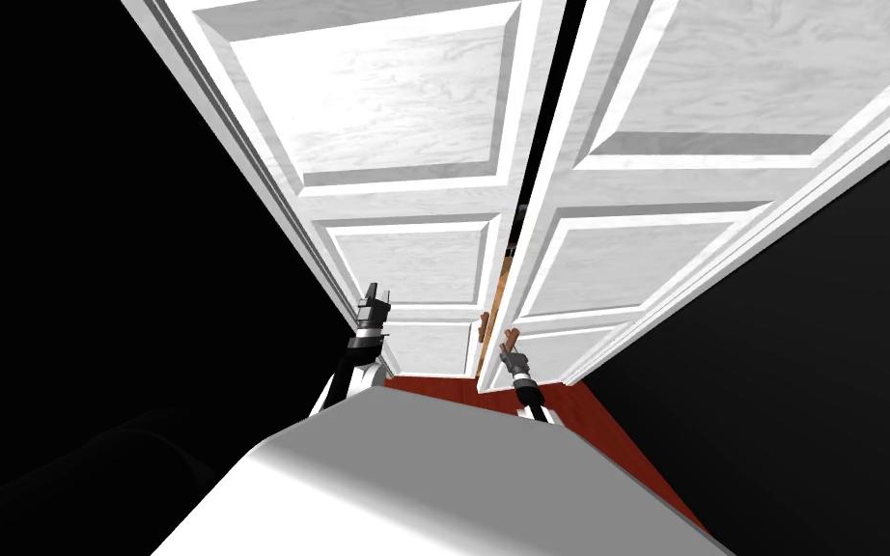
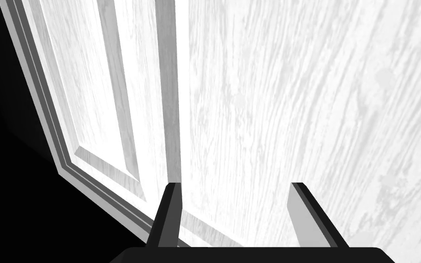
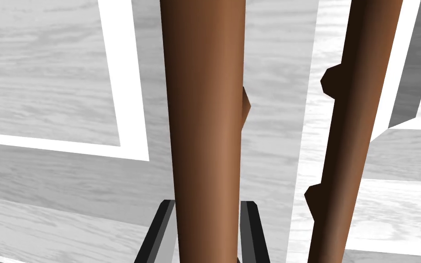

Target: Pull the door open

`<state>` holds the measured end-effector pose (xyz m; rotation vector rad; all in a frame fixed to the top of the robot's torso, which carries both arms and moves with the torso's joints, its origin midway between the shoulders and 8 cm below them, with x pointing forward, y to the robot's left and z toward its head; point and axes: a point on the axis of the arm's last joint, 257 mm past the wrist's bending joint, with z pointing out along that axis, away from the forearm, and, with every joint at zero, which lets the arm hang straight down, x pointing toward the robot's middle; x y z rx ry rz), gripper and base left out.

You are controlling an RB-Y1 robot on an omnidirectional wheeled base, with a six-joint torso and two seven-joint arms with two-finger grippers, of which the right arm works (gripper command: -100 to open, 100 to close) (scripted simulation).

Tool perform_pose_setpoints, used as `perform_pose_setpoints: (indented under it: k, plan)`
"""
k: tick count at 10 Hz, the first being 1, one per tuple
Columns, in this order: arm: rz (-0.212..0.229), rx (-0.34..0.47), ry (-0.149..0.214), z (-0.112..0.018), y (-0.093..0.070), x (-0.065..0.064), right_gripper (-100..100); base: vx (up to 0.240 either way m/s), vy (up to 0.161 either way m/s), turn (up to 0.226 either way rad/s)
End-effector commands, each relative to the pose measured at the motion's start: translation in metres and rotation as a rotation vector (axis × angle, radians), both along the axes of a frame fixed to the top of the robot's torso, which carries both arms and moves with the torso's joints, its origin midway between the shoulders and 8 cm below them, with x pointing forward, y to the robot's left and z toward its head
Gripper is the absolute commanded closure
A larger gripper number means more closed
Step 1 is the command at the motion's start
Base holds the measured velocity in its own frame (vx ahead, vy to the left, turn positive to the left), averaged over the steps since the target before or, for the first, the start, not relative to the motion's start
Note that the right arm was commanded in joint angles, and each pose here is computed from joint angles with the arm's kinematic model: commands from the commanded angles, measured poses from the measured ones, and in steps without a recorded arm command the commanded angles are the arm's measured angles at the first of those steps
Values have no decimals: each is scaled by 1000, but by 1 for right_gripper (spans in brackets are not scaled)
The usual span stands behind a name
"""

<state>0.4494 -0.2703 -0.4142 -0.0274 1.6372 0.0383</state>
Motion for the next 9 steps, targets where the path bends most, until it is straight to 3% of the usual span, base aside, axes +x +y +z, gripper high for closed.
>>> perform_pose_setpoints:
  k: [1, 4, 7, 8, 9]
  plan:
    - [-47, -10, 33, -10, -27, -13, 100, -169, -1, -31]
    - [-127, 3, 79, -24, -64, -29, 100, -174, 0, -71]
    - [-127, 13, 105, -35, -62, -35, 100, -62, -4, -7]
    - [-127, 3, 79, -24, -64, -29, 100, 9, -4, -11]
    - [-127, 3, 79, -24, -64, -29, 100, 21, 3, 8]
